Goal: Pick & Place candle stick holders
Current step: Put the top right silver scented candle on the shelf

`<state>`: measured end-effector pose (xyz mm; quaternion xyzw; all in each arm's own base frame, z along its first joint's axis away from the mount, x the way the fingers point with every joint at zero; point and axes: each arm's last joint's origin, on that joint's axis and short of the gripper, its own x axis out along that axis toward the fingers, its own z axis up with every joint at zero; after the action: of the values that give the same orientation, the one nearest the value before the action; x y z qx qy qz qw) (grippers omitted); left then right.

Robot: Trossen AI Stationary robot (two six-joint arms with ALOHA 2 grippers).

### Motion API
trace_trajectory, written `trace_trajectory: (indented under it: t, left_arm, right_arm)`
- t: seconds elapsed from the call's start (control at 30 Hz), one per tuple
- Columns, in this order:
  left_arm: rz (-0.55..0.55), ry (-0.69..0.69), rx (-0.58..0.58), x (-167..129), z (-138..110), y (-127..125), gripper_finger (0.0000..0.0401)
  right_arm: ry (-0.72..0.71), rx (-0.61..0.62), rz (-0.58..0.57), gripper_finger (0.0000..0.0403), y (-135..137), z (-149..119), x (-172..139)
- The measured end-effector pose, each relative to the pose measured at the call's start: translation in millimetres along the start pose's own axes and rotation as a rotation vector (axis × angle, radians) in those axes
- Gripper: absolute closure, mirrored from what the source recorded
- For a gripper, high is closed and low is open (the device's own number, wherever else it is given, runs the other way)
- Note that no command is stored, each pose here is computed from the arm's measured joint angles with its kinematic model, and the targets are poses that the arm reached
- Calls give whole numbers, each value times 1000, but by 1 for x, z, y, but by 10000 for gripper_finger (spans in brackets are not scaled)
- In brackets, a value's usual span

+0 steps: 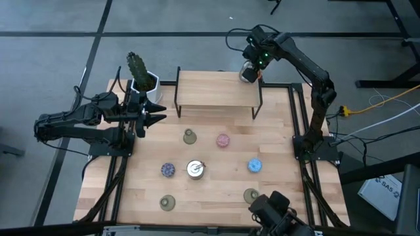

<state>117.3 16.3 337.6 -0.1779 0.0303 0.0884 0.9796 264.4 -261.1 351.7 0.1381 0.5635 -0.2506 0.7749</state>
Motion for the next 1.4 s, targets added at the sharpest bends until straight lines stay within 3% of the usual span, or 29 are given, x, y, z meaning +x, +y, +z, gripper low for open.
trace_trajectory:
  t: [1.4]
  left_arm:
    - [1, 1, 0, 0, 0, 0, 221]
  right_arm:
    - [20, 67, 50, 59, -8, -2, 6]
